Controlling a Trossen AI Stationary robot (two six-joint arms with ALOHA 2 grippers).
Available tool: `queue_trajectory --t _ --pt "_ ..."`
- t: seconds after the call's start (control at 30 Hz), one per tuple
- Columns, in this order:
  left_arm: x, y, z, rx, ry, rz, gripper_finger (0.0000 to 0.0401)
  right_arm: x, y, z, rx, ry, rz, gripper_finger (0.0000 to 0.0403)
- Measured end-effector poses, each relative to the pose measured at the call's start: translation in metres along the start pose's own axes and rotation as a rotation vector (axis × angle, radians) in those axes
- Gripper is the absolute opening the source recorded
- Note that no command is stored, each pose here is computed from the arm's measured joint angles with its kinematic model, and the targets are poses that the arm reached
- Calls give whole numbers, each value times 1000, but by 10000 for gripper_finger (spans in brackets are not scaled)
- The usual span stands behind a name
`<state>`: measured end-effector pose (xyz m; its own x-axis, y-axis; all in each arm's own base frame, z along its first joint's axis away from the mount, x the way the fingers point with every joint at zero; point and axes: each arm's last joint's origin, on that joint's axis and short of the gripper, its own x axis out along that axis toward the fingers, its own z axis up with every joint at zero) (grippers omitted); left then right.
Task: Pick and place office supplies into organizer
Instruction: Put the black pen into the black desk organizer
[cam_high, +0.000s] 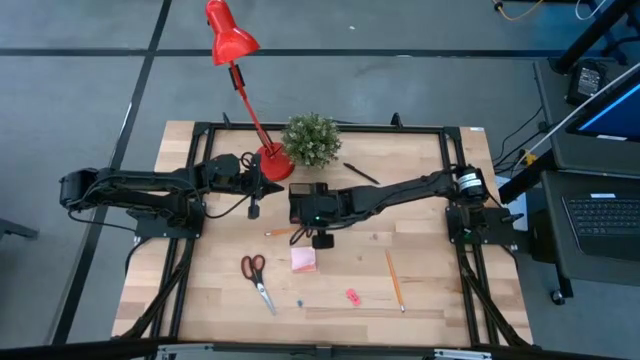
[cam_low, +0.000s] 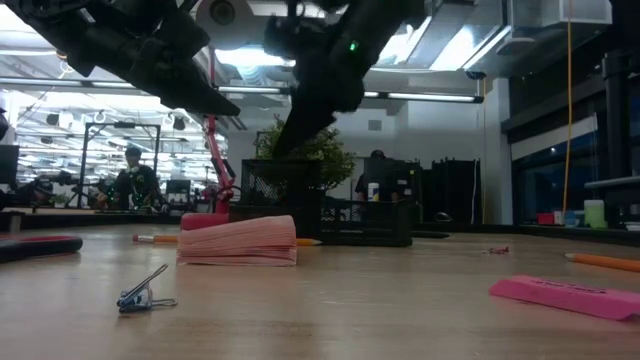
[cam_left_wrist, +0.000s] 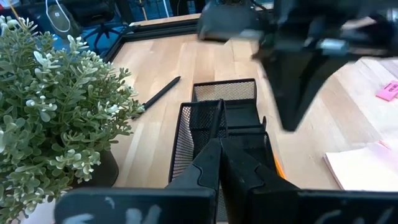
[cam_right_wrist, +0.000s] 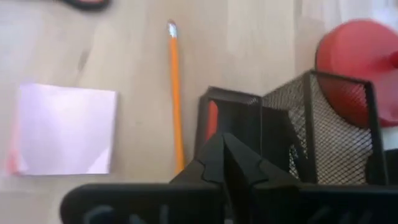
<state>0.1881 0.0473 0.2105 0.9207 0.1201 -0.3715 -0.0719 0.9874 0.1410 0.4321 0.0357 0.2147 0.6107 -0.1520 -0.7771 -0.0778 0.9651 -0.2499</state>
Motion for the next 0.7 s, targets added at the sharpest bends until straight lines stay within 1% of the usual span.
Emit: queue_trajectory --t 0.13,0.3,0.43,0.7 --pt "0 0 0 -4 0 0 1 -24 1 3 10 4 -49 4" --pt "0 -1 0 -4 -1 -5 2 -51 -4 -7 66 0 -104 2" --pt "0 -1 0 3 -2 -7 1 -66 -6 -26 127 -30 -112 2" --pt "0 -1 1 7 -8 -11 1 -78 -3 -74 249 -232 -112 2"
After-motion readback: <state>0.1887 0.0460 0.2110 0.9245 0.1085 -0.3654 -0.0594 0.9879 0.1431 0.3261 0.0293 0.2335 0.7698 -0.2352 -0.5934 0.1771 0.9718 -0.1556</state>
